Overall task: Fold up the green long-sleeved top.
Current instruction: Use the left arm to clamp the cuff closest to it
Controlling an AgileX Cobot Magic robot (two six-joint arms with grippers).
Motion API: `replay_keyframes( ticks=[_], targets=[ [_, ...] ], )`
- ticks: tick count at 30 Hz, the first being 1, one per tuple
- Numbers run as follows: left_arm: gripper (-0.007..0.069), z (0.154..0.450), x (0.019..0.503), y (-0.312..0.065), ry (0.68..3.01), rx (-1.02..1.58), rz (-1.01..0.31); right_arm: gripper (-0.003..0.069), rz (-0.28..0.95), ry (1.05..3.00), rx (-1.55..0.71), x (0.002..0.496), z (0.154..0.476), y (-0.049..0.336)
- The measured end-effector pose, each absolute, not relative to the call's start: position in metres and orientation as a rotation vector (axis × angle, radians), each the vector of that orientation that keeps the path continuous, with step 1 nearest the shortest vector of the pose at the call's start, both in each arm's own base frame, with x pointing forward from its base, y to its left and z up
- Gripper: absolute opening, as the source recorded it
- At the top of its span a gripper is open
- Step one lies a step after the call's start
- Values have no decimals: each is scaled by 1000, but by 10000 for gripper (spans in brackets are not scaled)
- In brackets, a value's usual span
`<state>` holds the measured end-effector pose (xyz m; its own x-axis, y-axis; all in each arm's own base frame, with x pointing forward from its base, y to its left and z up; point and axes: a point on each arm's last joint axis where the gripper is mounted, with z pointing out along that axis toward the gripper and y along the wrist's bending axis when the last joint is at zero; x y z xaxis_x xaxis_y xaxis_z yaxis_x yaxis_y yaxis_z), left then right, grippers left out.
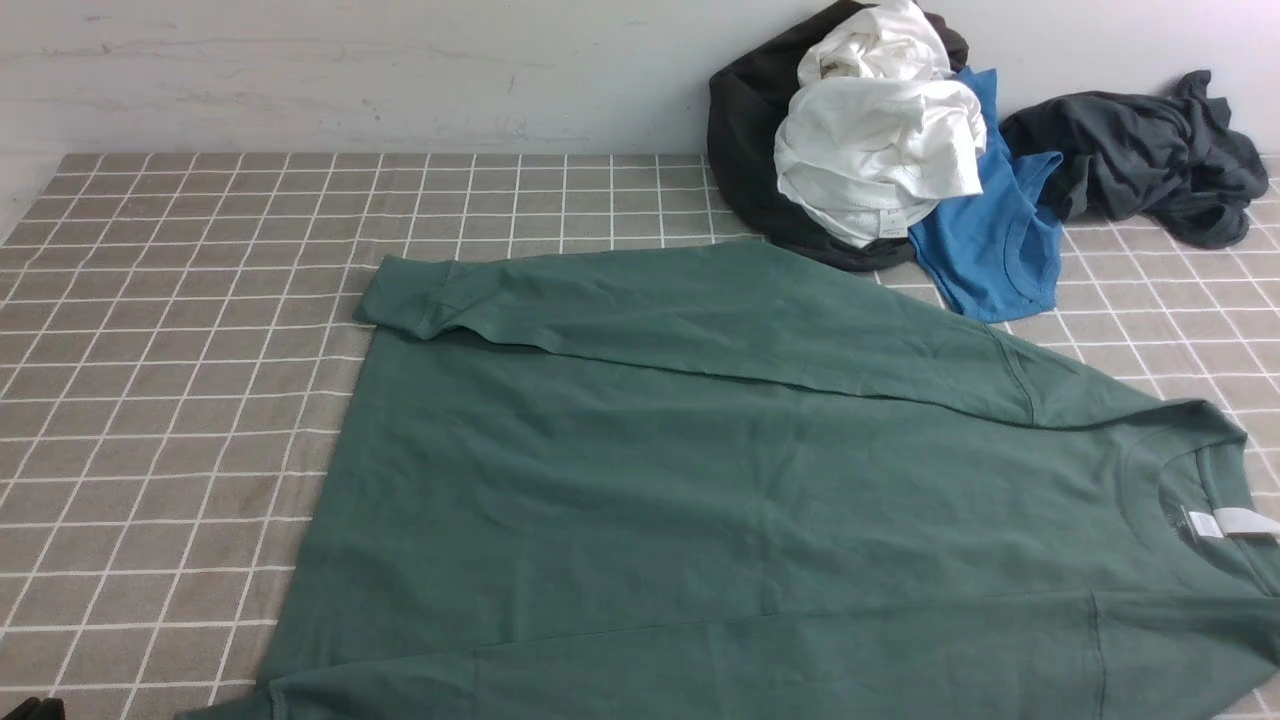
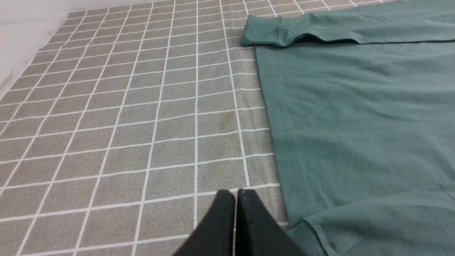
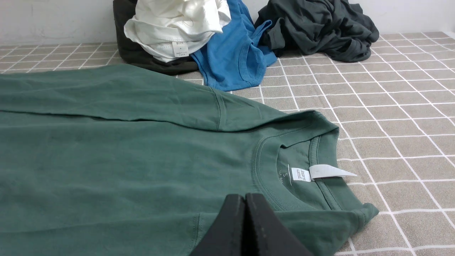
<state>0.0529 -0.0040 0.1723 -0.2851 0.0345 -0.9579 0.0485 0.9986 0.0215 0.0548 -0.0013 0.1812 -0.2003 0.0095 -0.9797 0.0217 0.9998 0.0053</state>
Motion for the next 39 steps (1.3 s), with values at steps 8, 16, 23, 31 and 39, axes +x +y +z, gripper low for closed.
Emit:
replay_keyframes(
  ticks=[8,16,23,31,39],
  targets=[
    [-7,172,53,-4,1860,60,-14,-13,-11,1772,23,55,181,-1],
    [-7,172,53,-4,1860,60,-14,-13,-11,1772,23,55,181,-1],
    [-7,172,53,-4,1858,60,-13,-13,-11,1772,23,55,181,-1],
    [-7,173,53,-4,1852,60,-12,-13,-11,1772,23,55,181,-1],
    [-7,187,56,-2,1690,39,9,-13,-15,1561,14,57,199,-1]
  ],
)
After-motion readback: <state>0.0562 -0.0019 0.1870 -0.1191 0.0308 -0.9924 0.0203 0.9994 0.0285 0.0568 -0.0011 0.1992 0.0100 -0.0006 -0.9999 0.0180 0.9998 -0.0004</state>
